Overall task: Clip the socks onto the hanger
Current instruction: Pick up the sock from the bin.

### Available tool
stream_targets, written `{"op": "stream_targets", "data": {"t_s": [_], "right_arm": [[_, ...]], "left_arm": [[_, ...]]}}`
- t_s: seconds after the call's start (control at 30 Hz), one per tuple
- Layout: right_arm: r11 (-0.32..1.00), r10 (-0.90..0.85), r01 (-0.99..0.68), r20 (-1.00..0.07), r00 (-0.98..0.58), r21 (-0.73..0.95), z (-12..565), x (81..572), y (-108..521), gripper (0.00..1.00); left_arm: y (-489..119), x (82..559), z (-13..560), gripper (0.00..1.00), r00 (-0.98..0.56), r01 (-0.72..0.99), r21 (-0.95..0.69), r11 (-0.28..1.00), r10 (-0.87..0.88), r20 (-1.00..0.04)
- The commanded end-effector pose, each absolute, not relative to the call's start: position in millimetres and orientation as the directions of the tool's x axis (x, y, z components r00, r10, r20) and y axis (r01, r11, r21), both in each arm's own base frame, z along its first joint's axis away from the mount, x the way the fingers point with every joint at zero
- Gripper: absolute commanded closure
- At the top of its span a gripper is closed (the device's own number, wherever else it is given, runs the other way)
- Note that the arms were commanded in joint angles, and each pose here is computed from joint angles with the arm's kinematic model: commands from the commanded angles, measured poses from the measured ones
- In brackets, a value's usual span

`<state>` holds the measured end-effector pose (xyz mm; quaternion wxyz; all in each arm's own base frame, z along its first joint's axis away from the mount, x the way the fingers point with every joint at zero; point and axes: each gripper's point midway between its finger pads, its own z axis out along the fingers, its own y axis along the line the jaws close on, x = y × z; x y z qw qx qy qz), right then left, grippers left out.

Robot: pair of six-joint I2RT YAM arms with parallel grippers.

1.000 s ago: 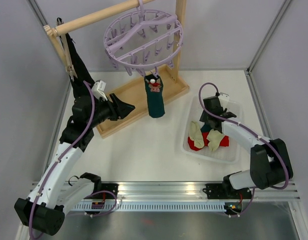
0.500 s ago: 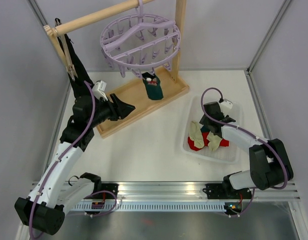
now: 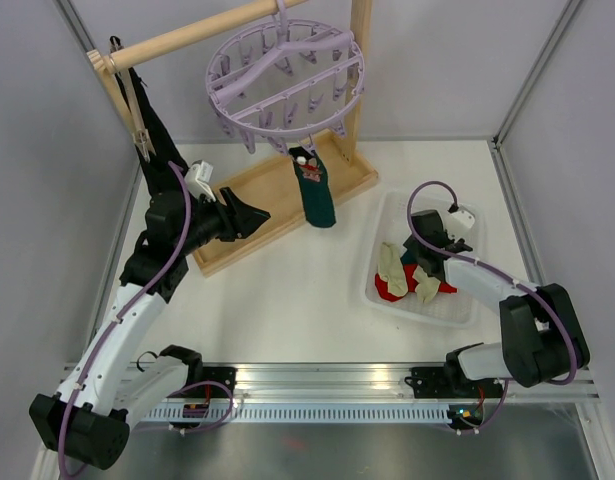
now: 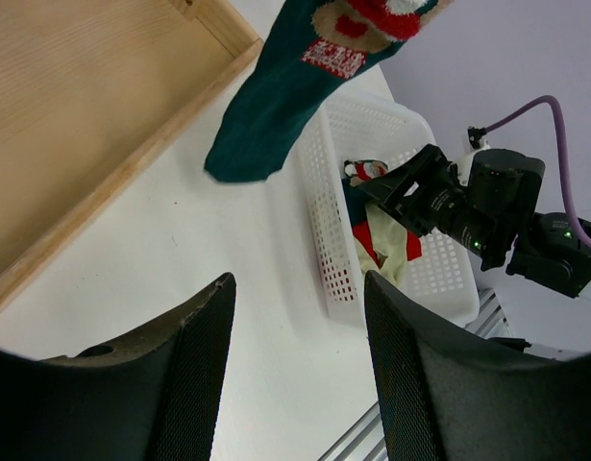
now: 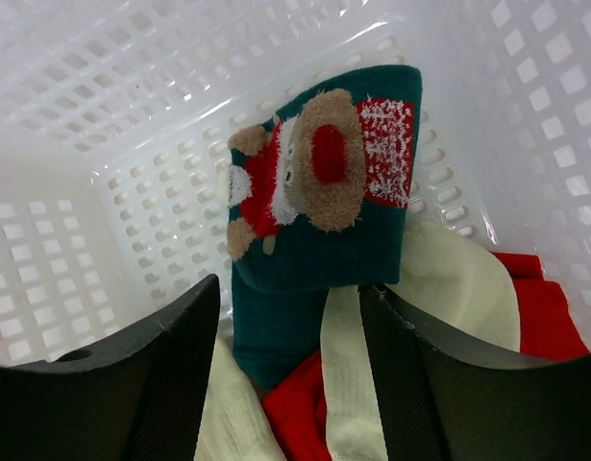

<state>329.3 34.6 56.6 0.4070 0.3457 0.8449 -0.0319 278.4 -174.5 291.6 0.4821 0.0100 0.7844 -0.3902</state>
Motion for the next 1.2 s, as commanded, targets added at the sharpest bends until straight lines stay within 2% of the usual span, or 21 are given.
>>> {"op": "stream_targets", "data": {"t_s": [0.0, 0.13, 0.23, 0.27, 0.43, 0.53, 0.57, 0.7, 0.9, 1.17], "right_arm": [[0.705, 0.600, 0.644, -0.734, -0.317, 0.297, 68, 344, 27, 0.35], [0.696, 0.602, 0.645, -0.745, -0.286, 0.315, 76, 352, 26, 0.37], [0.693, 0.598, 0.653, -0.749, -0.284, 0.306, 77, 357, 25, 0.44], [0.693, 0.599, 0.654, -0.747, -0.288, 0.303, 76, 358, 25, 0.50], [0.689, 0.600, 0.661, -0.745, -0.291, 0.296, 74, 363, 23, 0.63], [0.692, 0.595, 0.661, -0.748, -0.294, 0.291, 75, 363, 21, 0.75], [0.693, 0.594, 0.658, -0.750, -0.292, 0.293, 77, 364, 21, 0.82], [0.711, 0.596, 0.629, -0.744, -0.302, 0.314, 87, 366, 26, 1.00], [0.759, 0.616, 0.502, -0.709, -0.343, 0.416, 120, 367, 52, 1.00], [0.768, 0.641, 0.319, -0.675, -0.366, 0.556, 183, 358, 83, 1.00]], "left_arm": [[-171, 282, 292, 0.38, -0.510, 0.407, -0.569, 0.715, -0.338, -0.791], [-171, 282, 292, 0.38, -0.508, 0.406, -0.567, 0.717, -0.338, -0.792], [-171, 283, 291, 0.38, -0.512, 0.405, -0.568, 0.717, -0.337, -0.790], [-171, 283, 292, 0.38, -0.511, 0.405, -0.567, 0.717, -0.337, -0.791], [-171, 283, 293, 0.38, -0.509, 0.403, -0.567, 0.719, -0.338, -0.791], [-171, 283, 293, 0.38, -0.512, 0.403, -0.566, 0.719, -0.336, -0.791], [-171, 283, 293, 0.38, -0.511, 0.403, -0.566, 0.719, -0.336, -0.791], [-171, 283, 294, 0.38, -0.512, 0.404, -0.568, 0.718, -0.337, -0.790], [-178, 278, 301, 0.38, -0.500, 0.451, -0.573, 0.684, -0.339, -0.797], [-198, 267, 333, 0.38, -0.418, 0.605, -0.539, 0.586, -0.342, -0.841]]}}
